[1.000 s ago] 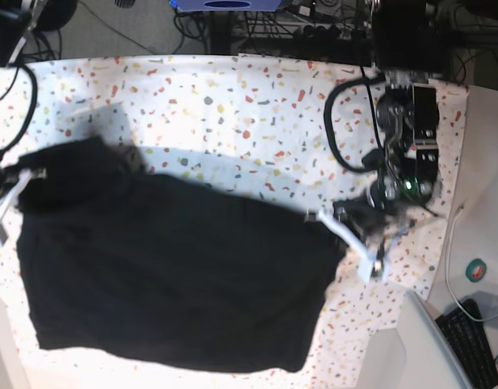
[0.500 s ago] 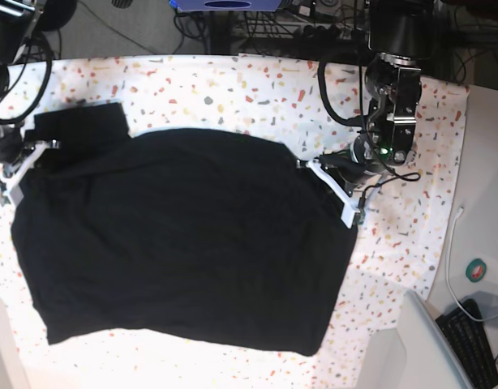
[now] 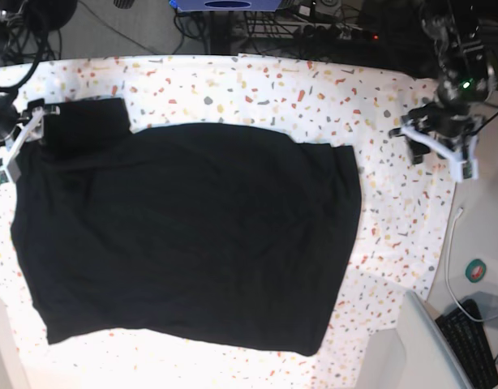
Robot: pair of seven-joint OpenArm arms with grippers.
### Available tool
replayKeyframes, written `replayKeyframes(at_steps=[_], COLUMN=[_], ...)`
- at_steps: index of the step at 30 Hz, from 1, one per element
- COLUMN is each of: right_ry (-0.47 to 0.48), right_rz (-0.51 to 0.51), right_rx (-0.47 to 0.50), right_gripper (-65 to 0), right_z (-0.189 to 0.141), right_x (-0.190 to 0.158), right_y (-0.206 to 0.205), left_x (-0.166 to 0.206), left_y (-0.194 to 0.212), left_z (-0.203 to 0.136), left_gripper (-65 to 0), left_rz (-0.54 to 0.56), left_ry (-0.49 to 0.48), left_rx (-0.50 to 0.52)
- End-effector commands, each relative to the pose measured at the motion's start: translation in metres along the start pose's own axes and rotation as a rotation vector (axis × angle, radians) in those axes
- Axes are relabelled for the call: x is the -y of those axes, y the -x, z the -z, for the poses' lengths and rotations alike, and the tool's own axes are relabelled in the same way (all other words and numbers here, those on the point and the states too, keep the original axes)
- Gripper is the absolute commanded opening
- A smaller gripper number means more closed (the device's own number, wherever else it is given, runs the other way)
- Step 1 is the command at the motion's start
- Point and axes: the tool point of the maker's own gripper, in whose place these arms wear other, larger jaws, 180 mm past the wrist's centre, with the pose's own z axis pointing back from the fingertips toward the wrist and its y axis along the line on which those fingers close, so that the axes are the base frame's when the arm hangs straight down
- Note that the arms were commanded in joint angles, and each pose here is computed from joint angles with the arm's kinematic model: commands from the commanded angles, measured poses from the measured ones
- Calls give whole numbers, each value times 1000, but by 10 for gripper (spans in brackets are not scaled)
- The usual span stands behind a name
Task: Layout the t-shirt on the table in an organized manner, then fold the t-shirt properly
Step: 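Regrasp the shirt's collar-side corners with both grippers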
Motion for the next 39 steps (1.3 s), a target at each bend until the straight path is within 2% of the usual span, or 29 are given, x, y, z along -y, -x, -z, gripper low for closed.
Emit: replayKeyframes(at_steps=[1, 4, 6, 8, 9, 11, 13, 16, 18, 20, 23, 27, 28, 29, 33, 37, 39], right_ry=[13, 9, -6, -12, -14, -23, -29, -35, -36, -35, -40, -51, -52, -55, -56, -55, -55], right_rz=[-28, -31, -9, 12, 14, 24, 33, 37, 38, 40, 42, 52, 57, 64, 81, 81, 81], right_rx=[60, 113, 119, 117, 113, 103, 105, 116, 122, 121, 112, 103, 101, 94, 76, 73, 73], right_gripper=[-332, -333, -380, -456, -488, -518, -528, -525, -524, -524, -524, -524, -524, -524, -524, -524, -524], right_z=[-9, -8, -2, 0, 0, 1, 2, 2, 2, 1, 3, 8, 10, 12, 15, 15, 15], right_x=[3, 1, -2, -4, -5, -10, -12, -15, -16, -16, -16, -17, -16, -16, -13, -12, -12], right_y=[-15, -25, -26, -22, -20, -11, -8, -1, 0, 2, 5, 7, 7, 9, 16, 17, 17], left_x=[9, 37, 69, 102, 117, 134, 131, 86, 58, 55, 66, 73, 74, 74, 75, 71, 74], left_y=[-25, -41, -52, -55, -53, -44, -25, 13, 34, 44, 49, 48, 51, 55, 68, 67, 74], left_z=[-8, -7, 4, 8, 7, 5, 11, 26, 32, 38, 40, 44, 46, 49, 56, 66, 71], left_gripper=[-323, -351, -459, -627, -650, -650, -650, -650, -650, -650, -650, -357, -313, -293, -293, -293, -295], left_rz=[-1, 1, 22, 45, 65, 80, 32, -155, -237, -237, -165, -138, -144, -152, -179, -231, -241], left_ry=[25, 87, 160, 239, 277, 317, 304, 172, 97, 102, 186, 240, 243, 243, 244, 228, 234], left_rx=[88, 129, 143, 141, 136, 116, 67, -18, -62, -91, -105, -105, -113, -124, -165, -121, -130])
